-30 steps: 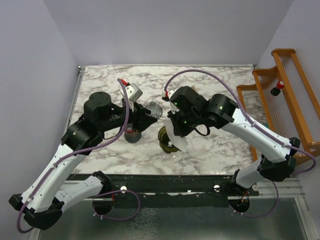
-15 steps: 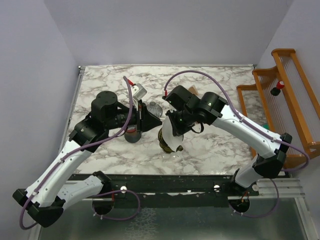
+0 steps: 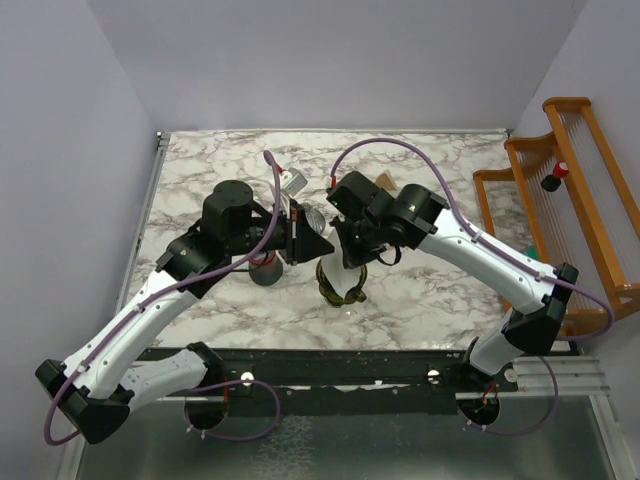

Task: Place the coffee filter in the dripper
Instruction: Place the coffee filter in the coffee dripper.

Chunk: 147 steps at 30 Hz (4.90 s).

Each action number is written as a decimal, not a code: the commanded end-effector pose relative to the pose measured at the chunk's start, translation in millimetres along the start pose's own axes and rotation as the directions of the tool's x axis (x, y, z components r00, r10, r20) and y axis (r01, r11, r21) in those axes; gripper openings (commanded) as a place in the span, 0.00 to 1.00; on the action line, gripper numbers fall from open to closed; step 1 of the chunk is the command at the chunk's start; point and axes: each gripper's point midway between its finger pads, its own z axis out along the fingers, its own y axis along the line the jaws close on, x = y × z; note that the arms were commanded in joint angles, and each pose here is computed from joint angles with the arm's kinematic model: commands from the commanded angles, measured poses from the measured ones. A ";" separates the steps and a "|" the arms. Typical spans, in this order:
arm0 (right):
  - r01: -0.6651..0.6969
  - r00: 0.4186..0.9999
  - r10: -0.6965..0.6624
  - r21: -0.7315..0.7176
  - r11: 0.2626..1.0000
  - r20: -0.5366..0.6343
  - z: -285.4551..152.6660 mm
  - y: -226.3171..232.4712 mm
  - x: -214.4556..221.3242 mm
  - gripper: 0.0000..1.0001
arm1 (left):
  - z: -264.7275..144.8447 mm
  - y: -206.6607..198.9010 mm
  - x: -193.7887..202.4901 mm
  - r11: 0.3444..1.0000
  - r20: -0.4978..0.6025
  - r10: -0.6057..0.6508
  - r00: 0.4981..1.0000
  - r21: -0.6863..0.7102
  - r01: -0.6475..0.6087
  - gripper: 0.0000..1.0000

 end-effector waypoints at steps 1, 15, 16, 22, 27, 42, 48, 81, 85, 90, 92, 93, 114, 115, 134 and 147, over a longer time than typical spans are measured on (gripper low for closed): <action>-0.034 0.999 0.032 0.058 0.998 0.028 7.7 -10.8 -4.6 0.01 | 13.3 18.3 13.0 0.997 -0.035 -0.050 0.998 -0.065 0.047 0.08; -0.035 0.997 0.029 0.098 0.995 0.066 7.1 -21.1 -5.9 0.01 | 39.7 32.3 24.9 0.977 -0.131 -0.044 0.990 -0.212 0.015 0.09; -0.035 0.997 0.028 0.101 0.994 0.068 7.3 -21.6 -5.9 0.01 | 40.6 33.2 26.0 0.975 -0.139 -0.044 0.989 -0.223 0.012 0.09; -0.040 0.996 0.031 0.105 0.994 0.089 6.7 -23.8 -7.3 0.00 | 39.2 42.2 38.7 0.952 -0.201 -0.051 0.978 -0.306 -0.013 0.09; -0.040 0.994 0.030 0.099 0.994 0.103 5.3 -23.6 -8.6 0.00 | 35.3 47.4 42.4 0.929 -0.242 -0.049 0.969 -0.367 -0.045 0.09; -0.047 0.986 0.037 0.058 0.997 0.160 -10.6 -18.6 -18.5 0.21 | 45.1 42.6 55.3 0.921 -0.384 -0.056 0.922 -0.375 -0.100 0.10; -0.051 0.983 0.045 0.028 0.998 0.180 -18.7 -14.5 -21.5 0.30 | 45.9 50.4 71.1 0.910 -0.445 -0.084 0.892 -0.399 -0.114 0.10; -0.073 0.895 0.035 0.069 0.995 0.446 -97.3 -48.1 -40.5 0.42 | 44.3 71.1 125.1 0.877 -0.611 -0.169 0.773 -0.451 -0.164 0.09; -0.081 0.887 0.032 0.087 0.993 0.461 -98.3 -54.3 -38.4 0.43 | 42.9 70.9 126.2 0.874 -0.614 -0.173 0.770 -0.456 -0.167 0.09; -0.098 0.874 0.038 0.099 0.990 0.484 -98.7 -61.1 -35.9 0.43 | 45.1 72.4 126.5 0.870 -0.614 -0.172 0.770 -0.462 -0.174 0.20; -0.107 0.867 0.043 0.103 0.989 0.496 -100.5 -63.9 -34.9 0.43 | 47.7 72.7 126.2 0.872 -0.617 -0.165 0.770 -0.457 -0.179 0.25; -0.109 0.865 0.043 0.103 0.989 0.499 -101.4 -65.1 -33.8 0.43 | 49.5 73.0 125.9 0.872 -0.618 -0.161 0.770 -0.454 -0.182 0.28; -0.147 0.847 0.047 0.148 0.978 0.530 -110.8 -88.1 -15.9 0.43 | 67.3 70.6 122.9 0.876 -0.637 -0.123 0.761 -0.430 -0.218 0.31; -0.146 0.847 0.047 0.147 0.978 0.529 -110.4 -88.1 -15.4 0.43 | 67.6 70.5 122.6 0.876 -0.639 -0.123 0.759 -0.429 -0.219 0.27; -0.143 0.845 0.055 0.125 0.982 0.532 -110.4 -85.1 -14.7 0.43 | 66.8 56.3 91.3 0.880 -0.612 -0.065 0.788 -0.408 -0.243 0.00; -0.133 0.855 0.062 0.103 0.986 0.515 -103.1 -77.8 -16.0 0.43 | 53.9 56.7 98.6 0.877 -0.619 -0.072 0.782 -0.412 -0.245 0.25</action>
